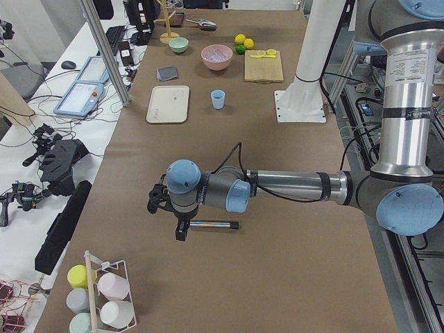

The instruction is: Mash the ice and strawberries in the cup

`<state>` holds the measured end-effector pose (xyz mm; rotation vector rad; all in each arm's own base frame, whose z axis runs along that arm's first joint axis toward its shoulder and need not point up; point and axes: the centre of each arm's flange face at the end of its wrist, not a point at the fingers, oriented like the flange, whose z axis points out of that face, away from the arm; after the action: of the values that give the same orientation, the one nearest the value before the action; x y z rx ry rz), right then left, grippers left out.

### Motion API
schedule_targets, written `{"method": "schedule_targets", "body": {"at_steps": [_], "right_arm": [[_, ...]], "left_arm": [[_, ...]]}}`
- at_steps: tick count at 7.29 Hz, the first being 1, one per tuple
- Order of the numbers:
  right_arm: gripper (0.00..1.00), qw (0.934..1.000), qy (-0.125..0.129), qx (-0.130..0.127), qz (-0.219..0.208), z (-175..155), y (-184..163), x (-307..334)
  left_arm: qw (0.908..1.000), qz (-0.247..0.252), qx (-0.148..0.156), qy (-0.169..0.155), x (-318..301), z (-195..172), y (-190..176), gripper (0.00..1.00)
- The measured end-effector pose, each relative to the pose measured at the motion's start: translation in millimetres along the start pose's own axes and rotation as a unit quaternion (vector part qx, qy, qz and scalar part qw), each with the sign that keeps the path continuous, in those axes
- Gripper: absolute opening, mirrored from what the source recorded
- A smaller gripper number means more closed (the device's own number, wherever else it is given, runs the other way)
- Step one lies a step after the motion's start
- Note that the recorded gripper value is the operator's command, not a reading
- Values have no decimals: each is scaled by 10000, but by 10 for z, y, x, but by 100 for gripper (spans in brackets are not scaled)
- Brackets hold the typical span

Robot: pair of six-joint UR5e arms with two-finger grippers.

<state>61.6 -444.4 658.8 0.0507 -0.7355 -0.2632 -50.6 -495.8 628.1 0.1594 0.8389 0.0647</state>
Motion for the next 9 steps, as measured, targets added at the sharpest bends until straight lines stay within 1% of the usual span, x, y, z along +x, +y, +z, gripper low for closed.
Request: {"method": "schedule_targets", "body": {"at_steps": [2, 3, 4, 6, 9], "right_arm": [[100, 10000, -9, -35, 18, 10, 35, 8], [100, 10000, -9, -33, 38, 3, 55, 19], [100, 10000, -2, -27, 58, -7, 66, 34], [100, 10000, 21, -26, 67, -16, 66, 45], [100, 10000, 27, -9, 55, -29, 51, 41]], "left_arm": [[9999, 75, 63, -24, -14, 14, -18, 98], [9997, 166, 136, -141, -26, 25, -30, 98], [9991, 218, 184, -324, -58, 34, -37, 98], [9983, 184, 147, -532, -141, 78, 41, 98], [9984, 48, 11, -563, -164, 85, 220, 98]]}}
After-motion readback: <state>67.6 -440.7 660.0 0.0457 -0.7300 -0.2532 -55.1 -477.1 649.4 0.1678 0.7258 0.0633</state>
